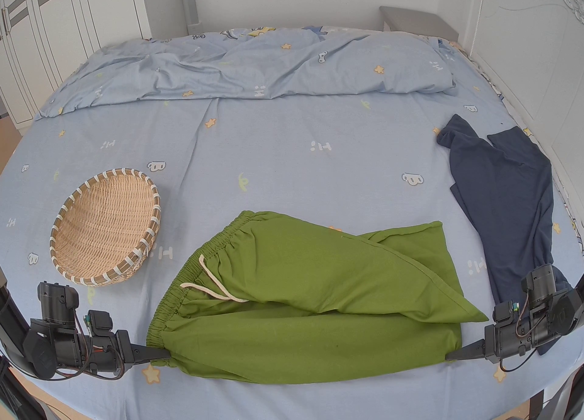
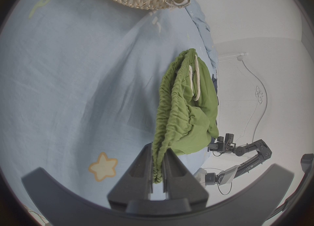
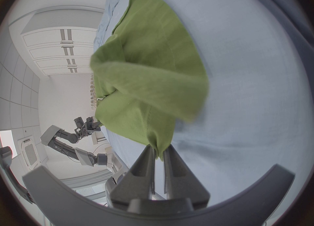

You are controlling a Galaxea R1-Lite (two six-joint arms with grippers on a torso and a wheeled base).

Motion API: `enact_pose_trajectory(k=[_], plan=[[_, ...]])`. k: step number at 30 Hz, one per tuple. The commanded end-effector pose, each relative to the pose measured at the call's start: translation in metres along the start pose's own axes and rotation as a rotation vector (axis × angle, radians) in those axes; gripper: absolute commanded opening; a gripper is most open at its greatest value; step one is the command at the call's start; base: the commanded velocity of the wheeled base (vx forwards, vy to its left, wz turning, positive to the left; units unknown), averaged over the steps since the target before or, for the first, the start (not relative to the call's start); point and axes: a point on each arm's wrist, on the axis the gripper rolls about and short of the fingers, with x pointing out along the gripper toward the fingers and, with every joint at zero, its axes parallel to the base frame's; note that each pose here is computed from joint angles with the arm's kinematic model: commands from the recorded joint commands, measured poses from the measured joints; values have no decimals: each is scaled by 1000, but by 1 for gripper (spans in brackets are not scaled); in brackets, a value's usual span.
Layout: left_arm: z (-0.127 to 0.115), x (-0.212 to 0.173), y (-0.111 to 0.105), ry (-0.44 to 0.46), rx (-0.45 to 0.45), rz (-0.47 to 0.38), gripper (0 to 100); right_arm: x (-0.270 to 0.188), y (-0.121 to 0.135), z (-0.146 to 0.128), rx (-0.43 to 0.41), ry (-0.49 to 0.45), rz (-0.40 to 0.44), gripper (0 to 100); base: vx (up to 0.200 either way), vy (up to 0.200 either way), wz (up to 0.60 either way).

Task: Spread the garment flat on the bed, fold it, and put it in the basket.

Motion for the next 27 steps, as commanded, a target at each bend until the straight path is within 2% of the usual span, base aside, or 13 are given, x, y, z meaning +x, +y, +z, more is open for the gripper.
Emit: enact_pose_trajectory(k=[1,5,11,15,16,22,27], plan=[[-1,0,0,7,-8,2,0,-7,6,-8,-10,-9,-4,0,0,0,0],[-7,-1,-1,53,-47,20,0,-16,16,-17,-6,-1,-9,0,0,0,0],[-1,-14,-15,89,-69,39,0,-27,24,-26,38,30,-21,0,0,0,0],[7,-22,-27,152,-105,71,0,-30,23,-28,59,20,-36,0,0,0,0],[8,-24,-28,197,-96,88,0,-29,22,-30,66,31,-47,0,0,0,0],[0,-16,-4,336,10,157,0,-27,18,-37,75,48,-111,0,0,0,0],[0,-16,5,345,23,189,0,-26,16,-39,87,56,-117,0,0,0,0]])
